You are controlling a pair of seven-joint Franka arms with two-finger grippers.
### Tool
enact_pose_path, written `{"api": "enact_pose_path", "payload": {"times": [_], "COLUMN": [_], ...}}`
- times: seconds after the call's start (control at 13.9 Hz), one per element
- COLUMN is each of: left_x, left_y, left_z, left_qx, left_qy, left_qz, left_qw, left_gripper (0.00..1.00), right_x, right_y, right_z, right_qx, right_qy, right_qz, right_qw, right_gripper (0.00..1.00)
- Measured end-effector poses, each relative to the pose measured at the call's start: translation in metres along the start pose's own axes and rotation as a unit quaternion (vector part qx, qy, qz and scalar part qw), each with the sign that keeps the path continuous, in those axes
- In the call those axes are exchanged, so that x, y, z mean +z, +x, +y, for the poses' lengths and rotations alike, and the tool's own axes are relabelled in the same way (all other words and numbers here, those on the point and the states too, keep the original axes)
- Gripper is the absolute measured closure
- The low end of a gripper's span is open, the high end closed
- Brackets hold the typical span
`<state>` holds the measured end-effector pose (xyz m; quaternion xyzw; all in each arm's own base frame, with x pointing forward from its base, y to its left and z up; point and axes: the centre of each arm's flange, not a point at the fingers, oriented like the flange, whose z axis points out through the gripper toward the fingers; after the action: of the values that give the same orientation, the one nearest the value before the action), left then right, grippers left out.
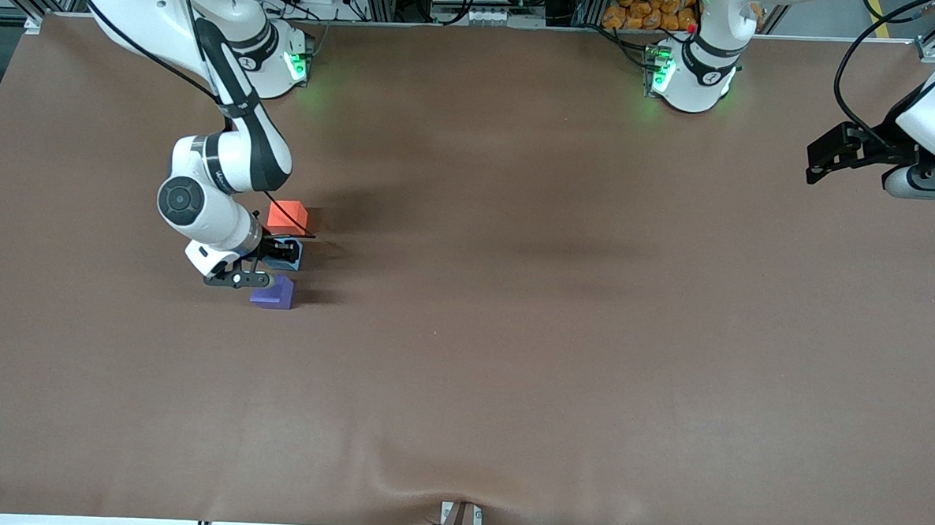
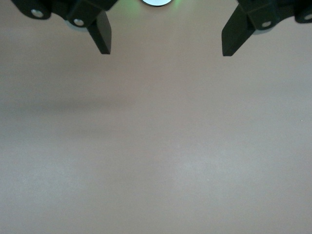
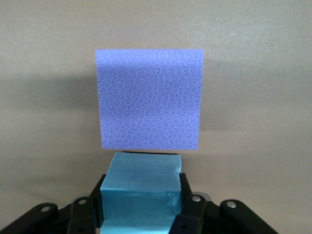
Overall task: Place blue block between orange and purple blocks
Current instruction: 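Lower the blue cube between the orange and purple cubes, then open the right gripper and lift it away from the cubes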
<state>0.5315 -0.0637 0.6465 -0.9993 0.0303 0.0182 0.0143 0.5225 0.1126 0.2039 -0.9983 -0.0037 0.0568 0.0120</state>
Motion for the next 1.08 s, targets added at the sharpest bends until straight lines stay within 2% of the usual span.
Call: {"api": "enact_pose_path", "payload": {"times": [0.5, 0.57, 0.79, 0.86, 1.08], "left_x": [0.001, 0.001, 0.001, 0.001, 0.001], "left_y": [0.000, 0.000, 0.000, 0.000, 0.000], "left_z": [0.000, 0.000, 0.000, 0.000, 0.000], "left_qx": [0.000, 0.000, 0.000, 0.000, 0.000], "left_qy": [0.000, 0.000, 0.000, 0.000, 0.000], "left_qz": [-0.001, -0.001, -0.001, -0.001, -0.001], "left_qw": [1.000, 1.000, 1.000, 1.000, 1.000], "left_gripper": [0.00, 0.00, 0.00, 0.00, 0.00], "right_x": [0.003, 0.003, 0.003, 0.001, -0.031], "right_y": [0.000, 0.000, 0.001, 0.003, 0.017], "right_z": [0.003, 0.003, 0.004, 0.003, -0.002], "right_qx": [0.003, 0.003, 0.004, 0.003, 0.000], "right_qy": [0.000, 0.000, 0.000, 0.000, 0.002], "right_qz": [-0.001, -0.002, -0.001, -0.003, -0.045], "right_qw": [1.000, 1.000, 1.000, 1.000, 0.999], "right_gripper": [0.41, 0.35, 0.07, 0.00, 0.00]}}
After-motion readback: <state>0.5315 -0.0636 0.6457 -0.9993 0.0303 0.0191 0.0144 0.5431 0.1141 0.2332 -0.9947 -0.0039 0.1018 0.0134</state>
